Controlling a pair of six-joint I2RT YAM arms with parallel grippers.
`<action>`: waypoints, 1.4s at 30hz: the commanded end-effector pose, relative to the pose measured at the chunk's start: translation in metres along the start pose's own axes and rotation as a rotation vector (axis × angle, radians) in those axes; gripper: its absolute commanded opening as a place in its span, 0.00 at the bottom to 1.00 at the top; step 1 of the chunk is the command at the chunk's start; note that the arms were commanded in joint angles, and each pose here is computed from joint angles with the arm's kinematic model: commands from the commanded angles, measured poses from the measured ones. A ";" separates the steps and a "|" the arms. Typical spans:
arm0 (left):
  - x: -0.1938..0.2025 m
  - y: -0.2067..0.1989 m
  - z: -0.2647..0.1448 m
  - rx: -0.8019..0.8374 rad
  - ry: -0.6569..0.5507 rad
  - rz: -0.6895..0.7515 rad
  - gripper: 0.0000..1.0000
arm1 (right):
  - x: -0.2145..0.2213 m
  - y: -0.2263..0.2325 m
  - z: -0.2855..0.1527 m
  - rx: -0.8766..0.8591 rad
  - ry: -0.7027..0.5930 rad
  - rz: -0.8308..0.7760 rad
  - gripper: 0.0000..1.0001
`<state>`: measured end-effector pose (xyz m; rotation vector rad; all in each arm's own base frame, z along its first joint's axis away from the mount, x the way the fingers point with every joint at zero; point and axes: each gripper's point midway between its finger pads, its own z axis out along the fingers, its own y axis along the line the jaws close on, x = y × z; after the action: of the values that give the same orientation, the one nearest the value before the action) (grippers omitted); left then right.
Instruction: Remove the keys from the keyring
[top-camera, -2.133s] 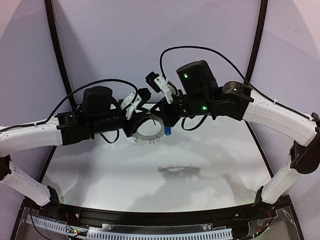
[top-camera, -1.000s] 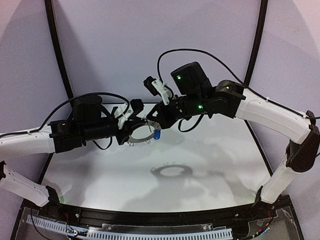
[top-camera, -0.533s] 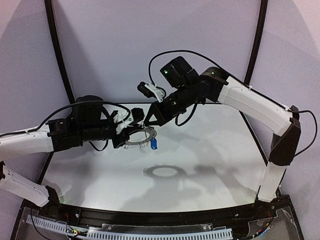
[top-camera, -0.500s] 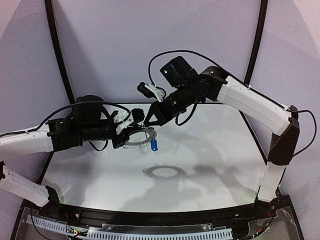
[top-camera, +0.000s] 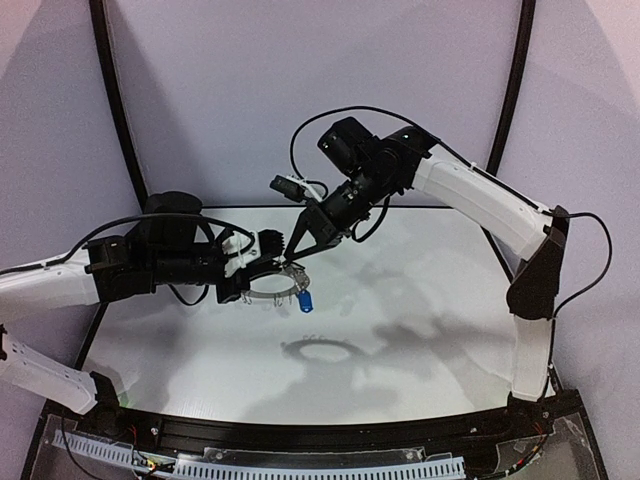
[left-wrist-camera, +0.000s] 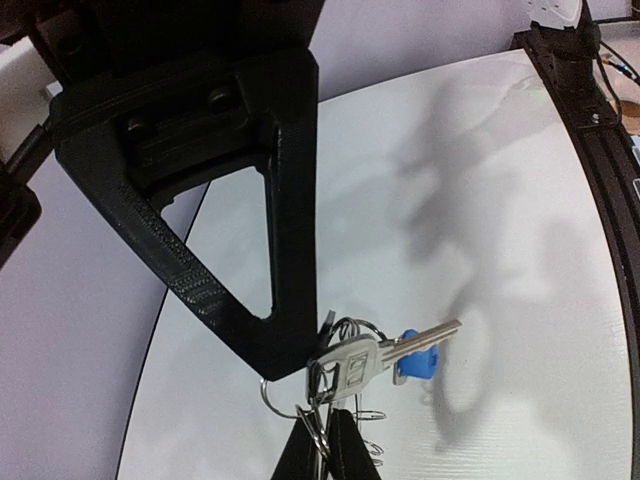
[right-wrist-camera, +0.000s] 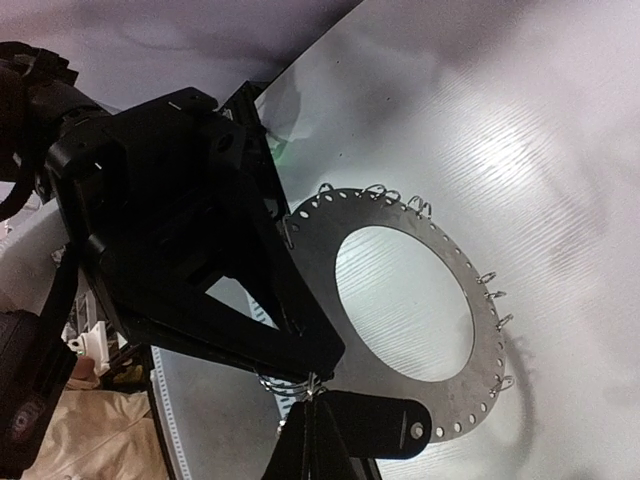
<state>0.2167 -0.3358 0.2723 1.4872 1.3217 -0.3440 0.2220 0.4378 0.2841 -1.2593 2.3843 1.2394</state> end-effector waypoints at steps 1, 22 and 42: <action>-0.084 0.034 -0.037 -0.121 -0.286 0.121 0.01 | 0.042 -0.065 0.013 0.148 0.179 0.297 0.00; -0.032 0.041 0.003 -0.181 -0.083 0.002 0.01 | -0.019 -0.053 -0.056 0.304 -0.231 0.068 0.00; -0.050 0.014 -0.007 -0.055 -0.222 -0.028 0.01 | -0.008 0.003 -0.057 0.037 -0.403 -0.325 0.42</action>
<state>0.2310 -0.3555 0.2949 1.3269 1.2817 -0.3977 0.2401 0.3972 0.2969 -1.1331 2.0525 1.1848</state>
